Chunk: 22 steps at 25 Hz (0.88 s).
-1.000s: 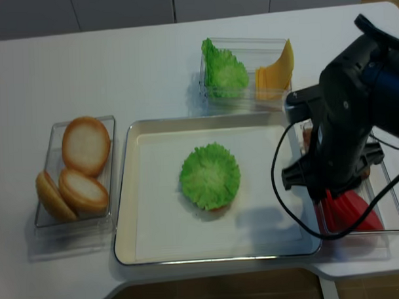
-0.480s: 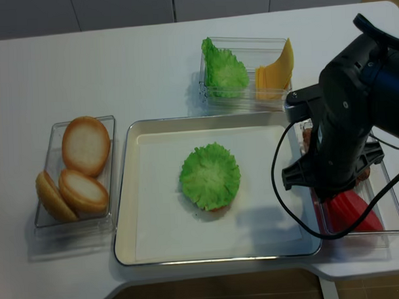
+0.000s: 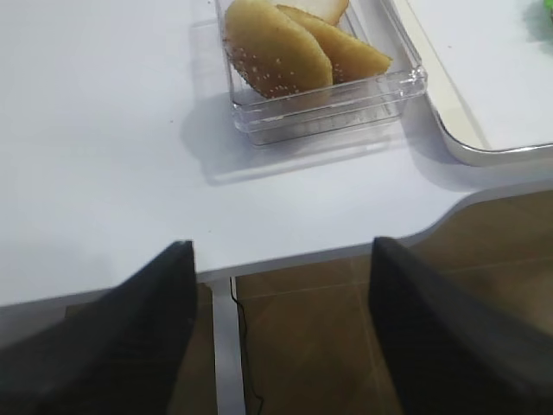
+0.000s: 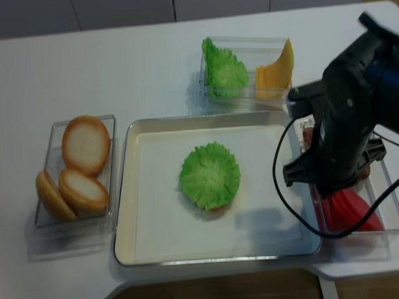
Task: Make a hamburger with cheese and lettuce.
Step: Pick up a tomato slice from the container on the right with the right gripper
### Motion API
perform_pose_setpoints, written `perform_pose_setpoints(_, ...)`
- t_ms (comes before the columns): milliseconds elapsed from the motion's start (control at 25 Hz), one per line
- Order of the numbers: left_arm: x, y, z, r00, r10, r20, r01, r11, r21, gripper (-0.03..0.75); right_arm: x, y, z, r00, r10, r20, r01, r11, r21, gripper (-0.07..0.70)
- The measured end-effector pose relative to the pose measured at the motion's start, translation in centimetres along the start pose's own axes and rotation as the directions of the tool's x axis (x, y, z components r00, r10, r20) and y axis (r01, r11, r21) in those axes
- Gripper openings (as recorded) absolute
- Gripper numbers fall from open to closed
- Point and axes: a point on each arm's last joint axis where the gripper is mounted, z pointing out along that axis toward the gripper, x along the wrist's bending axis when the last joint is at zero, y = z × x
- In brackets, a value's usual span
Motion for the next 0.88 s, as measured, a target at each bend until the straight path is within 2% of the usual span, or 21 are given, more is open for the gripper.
perform_pose_setpoints(560,0.0,0.0,0.0,1.0,0.0,0.0,0.0,1.0,0.0,0.468,-1.0,-1.6,-4.5,0.998,0.02,-0.054,-0.027,0.991,-0.132,0.073)
perform_pose_setpoints(760,0.0,0.0,0.0,1.0,0.0,0.0,0.0,1.0,0.0,0.468,-1.5,-1.7,-8.1,0.996,0.027,-0.09,-0.048,0.971,-0.233,0.073)
perform_pose_setpoints(880,0.0,0.0,0.0,1.0,0.0,0.0,0.0,1.0,0.0,0.468,-1.4,-1.1,-10.3,0.992,0.001,-0.124,-0.037,0.956,-0.29,0.073)
